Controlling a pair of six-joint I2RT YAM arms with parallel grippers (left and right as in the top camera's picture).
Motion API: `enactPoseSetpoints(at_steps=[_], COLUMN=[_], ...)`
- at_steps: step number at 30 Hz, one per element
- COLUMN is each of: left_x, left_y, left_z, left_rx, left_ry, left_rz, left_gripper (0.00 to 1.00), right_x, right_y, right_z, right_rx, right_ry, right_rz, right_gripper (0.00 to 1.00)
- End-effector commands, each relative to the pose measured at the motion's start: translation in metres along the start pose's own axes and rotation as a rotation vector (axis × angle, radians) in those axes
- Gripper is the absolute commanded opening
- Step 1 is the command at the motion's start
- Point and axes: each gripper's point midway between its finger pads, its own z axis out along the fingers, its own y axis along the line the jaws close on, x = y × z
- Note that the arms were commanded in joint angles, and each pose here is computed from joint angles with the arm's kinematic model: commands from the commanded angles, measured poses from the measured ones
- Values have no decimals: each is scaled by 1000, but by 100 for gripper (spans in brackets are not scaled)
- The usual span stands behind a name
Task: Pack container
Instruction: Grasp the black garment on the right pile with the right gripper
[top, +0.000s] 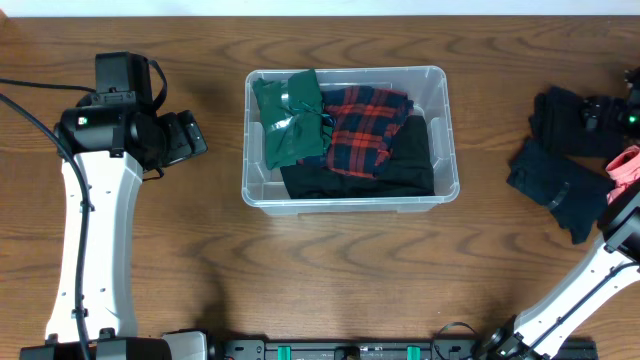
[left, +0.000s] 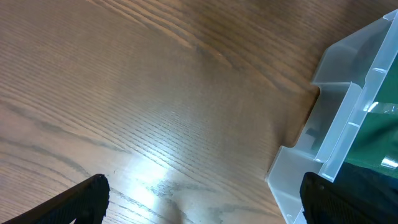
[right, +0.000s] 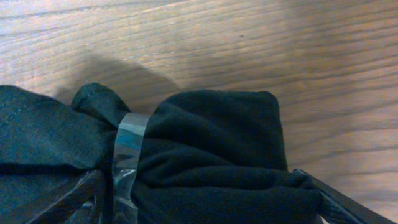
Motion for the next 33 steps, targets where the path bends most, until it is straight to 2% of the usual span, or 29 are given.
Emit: enactPoseSetpoints(at_steps=[1, 11, 21, 26, 30, 33], left_x=[1, 1, 1, 1, 1, 1], left_y=[3, 3, 3, 3, 3, 3], left_z=[3, 3, 3, 3, 3, 3], left_rx=[-11, -10, -10, -10, -10, -10], left_ry=[12, 12, 12, 12, 12, 12], left_rz=[-6, -6, -6, -6, -6, -6], left_gripper=[98, 98, 98, 98, 98, 98], right_x=[15, 31, 50, 57, 43, 38], right_y=[0, -29, -50, -48, -11, 1], right_z=[10, 4, -4, -6, 0, 1], right_rx=[18, 160, 279, 248, 14, -57], right_ry=[47, 95, 151, 170, 128, 110], right_rz=[72, 260, 355, 382, 236, 218], right_gripper=[91, 92, 96, 96, 96, 96])
